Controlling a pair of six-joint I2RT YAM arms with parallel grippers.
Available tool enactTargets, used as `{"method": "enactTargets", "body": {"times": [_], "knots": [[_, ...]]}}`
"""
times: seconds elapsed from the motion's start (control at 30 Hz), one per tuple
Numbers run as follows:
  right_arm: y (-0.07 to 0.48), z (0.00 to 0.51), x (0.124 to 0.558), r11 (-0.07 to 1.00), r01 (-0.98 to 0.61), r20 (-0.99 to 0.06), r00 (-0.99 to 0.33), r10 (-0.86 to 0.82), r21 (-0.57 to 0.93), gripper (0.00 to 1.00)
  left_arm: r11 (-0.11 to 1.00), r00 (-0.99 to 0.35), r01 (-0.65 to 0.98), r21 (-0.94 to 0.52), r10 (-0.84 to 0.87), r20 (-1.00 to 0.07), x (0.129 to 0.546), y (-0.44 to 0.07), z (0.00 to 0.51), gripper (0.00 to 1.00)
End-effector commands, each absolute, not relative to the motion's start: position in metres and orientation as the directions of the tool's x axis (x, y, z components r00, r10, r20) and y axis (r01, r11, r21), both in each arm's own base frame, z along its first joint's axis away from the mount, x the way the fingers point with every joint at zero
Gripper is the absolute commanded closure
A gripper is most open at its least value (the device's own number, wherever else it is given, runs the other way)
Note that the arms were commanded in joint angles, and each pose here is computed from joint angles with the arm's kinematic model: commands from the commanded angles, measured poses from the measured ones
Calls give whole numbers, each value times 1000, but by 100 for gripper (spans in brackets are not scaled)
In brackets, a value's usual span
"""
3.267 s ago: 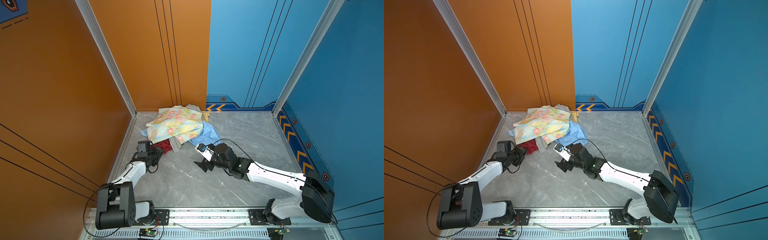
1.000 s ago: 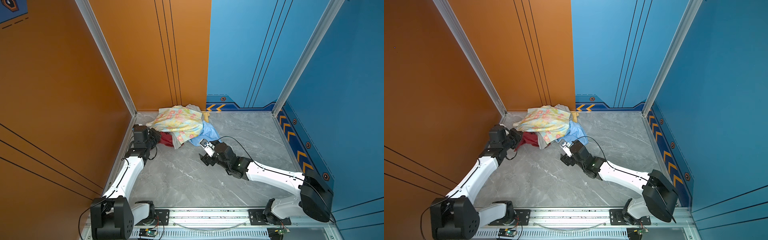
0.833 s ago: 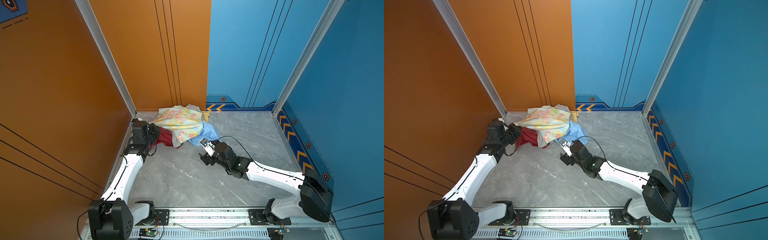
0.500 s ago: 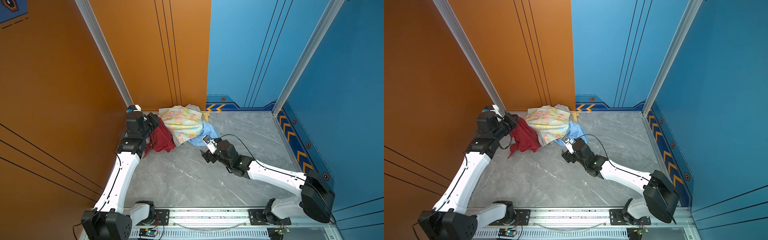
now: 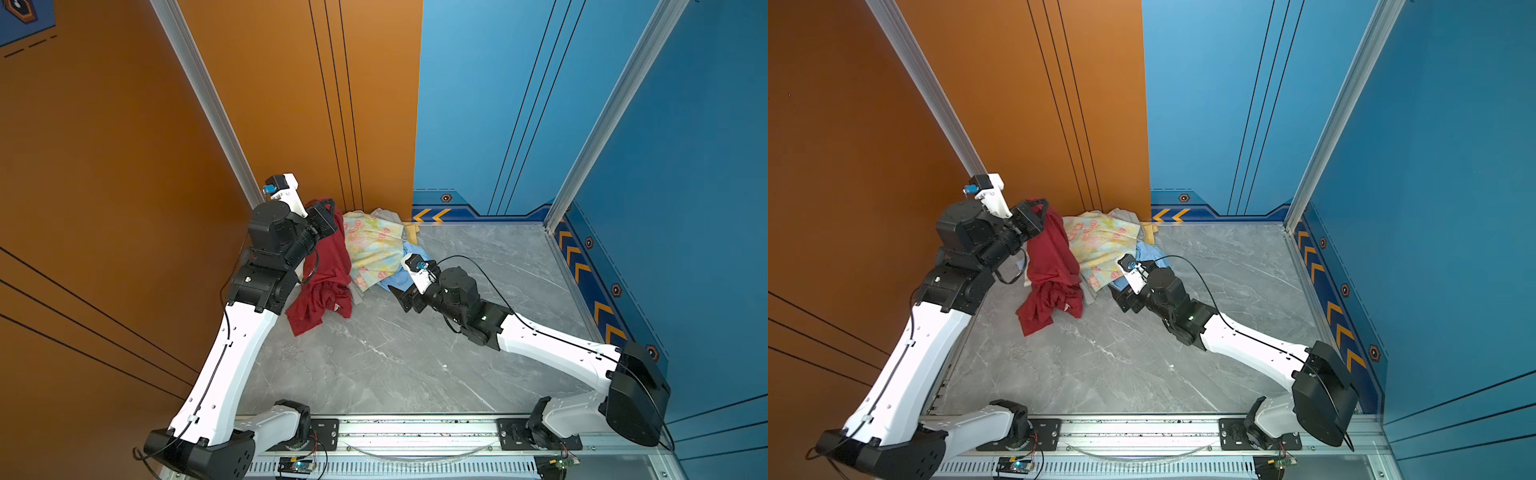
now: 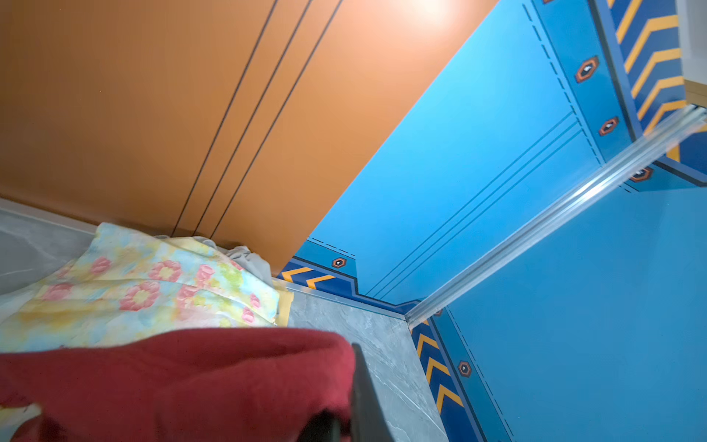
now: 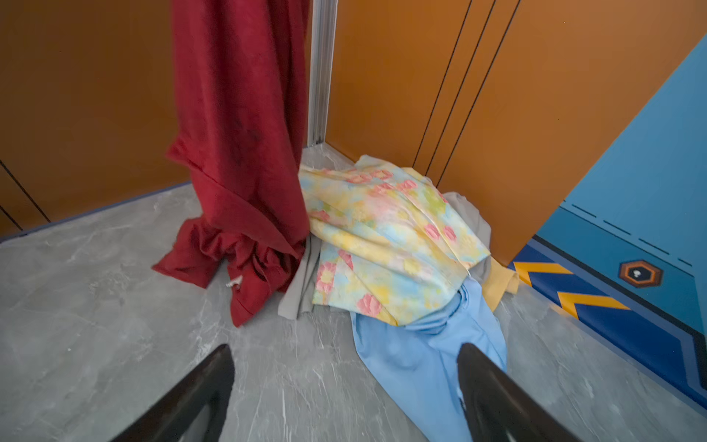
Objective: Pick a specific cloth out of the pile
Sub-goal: 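Lift the red cloth with the left gripper while the right gripper grasps it, then carry the red cloth to the far corner with right gripper while left withdraws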
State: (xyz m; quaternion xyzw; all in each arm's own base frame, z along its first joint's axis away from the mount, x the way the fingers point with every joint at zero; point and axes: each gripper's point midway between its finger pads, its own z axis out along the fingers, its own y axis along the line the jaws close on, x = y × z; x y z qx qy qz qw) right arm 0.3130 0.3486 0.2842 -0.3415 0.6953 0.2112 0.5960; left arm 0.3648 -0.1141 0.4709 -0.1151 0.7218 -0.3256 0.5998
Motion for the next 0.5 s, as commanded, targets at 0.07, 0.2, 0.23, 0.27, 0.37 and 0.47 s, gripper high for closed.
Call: {"method": "enactTargets", "body": {"times": [0.07,0.2,0.23,0.27,0.37,0.47], "knots": [[387,328,320,604,-797,-1000,-13,1,12,8,761,-252,310,-569,-512,-821,358,-143,485,100],[414,340,335,591,-803,-996,-28,91,76,8,755,-294,334,-564,-485,-823,357,-166,475,100],[421,340,339,585,-804,-993,-42,113,101,10,755,-306,341,-561,-475,-825,357,-172,471,100],[428,339,341,576,-809,-990,-52,133,120,14,754,-316,342,-560,-469,-825,357,-176,467,100],[432,332,354,606,-777,-981,-75,176,168,56,753,-336,342,-563,-462,-821,357,-180,460,100],[421,329,364,618,-750,-967,-111,230,234,100,766,-335,331,-551,-451,-828,354,-176,457,100]]}}
